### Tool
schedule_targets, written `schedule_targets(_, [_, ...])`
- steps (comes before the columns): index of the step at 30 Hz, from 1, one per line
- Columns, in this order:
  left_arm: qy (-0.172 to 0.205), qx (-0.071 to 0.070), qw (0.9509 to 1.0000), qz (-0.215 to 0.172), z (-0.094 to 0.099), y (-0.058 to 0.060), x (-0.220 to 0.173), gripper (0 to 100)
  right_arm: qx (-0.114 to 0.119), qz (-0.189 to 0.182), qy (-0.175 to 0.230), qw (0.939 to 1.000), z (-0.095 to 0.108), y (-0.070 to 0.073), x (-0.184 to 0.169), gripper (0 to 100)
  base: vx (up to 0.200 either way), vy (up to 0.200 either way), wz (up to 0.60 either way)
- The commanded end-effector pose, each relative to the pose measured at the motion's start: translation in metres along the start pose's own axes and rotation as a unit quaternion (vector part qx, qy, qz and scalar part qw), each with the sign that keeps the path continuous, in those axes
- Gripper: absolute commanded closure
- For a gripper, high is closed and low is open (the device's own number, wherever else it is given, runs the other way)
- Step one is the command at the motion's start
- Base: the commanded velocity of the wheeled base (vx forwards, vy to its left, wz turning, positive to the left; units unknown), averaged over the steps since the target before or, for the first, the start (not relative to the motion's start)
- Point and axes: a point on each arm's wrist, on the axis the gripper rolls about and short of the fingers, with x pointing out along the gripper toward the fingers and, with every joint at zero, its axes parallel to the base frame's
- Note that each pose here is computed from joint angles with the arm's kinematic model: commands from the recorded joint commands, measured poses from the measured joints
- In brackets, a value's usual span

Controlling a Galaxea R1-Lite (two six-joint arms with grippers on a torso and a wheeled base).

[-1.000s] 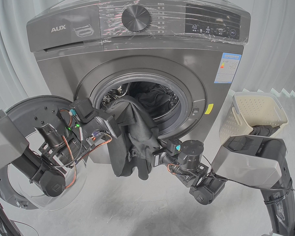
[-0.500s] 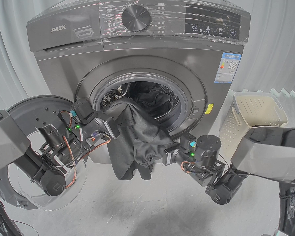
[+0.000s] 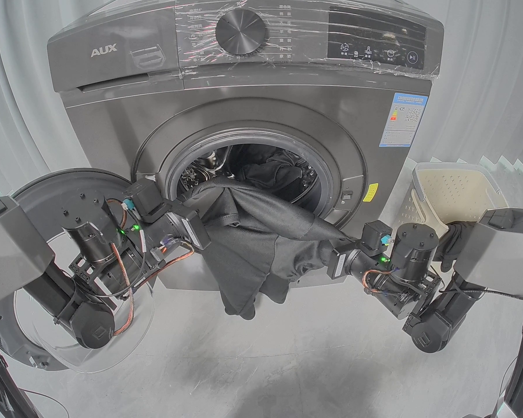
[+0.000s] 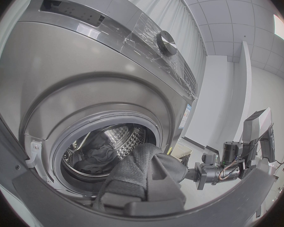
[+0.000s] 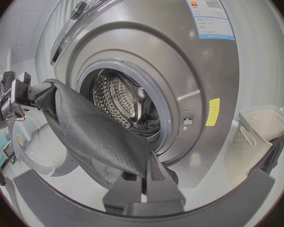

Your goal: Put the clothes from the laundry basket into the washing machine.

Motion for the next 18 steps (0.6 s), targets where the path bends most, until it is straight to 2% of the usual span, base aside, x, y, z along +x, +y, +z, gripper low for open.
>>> schedule_targets(1, [0.002, 0.0, 1.0, 0.003, -0.001, 0.001, -0.001, 100, 0.001, -0.009, -0.008, 0.9999, 0.007, -0.007, -0.003, 100, 0.0, 0.0, 0.0])
schedule_targets(11, [-0.001, 0.001, 1.0, 0.0, 0.001, 0.0, -0.001, 100, -0.001, -0.004, 0.005, 1.0, -0.005, -0.003, 0.003, 100, 0.0, 0.0, 0.0])
schedule_targets(18, [0.001, 0.002, 1.0, 0.003, 0.0, 0.001, -0.001, 100, 0.001, 0.002, -0.006, 1.0, 0.003, 0.0, -0.001, 100, 0.0, 0.0, 0.0])
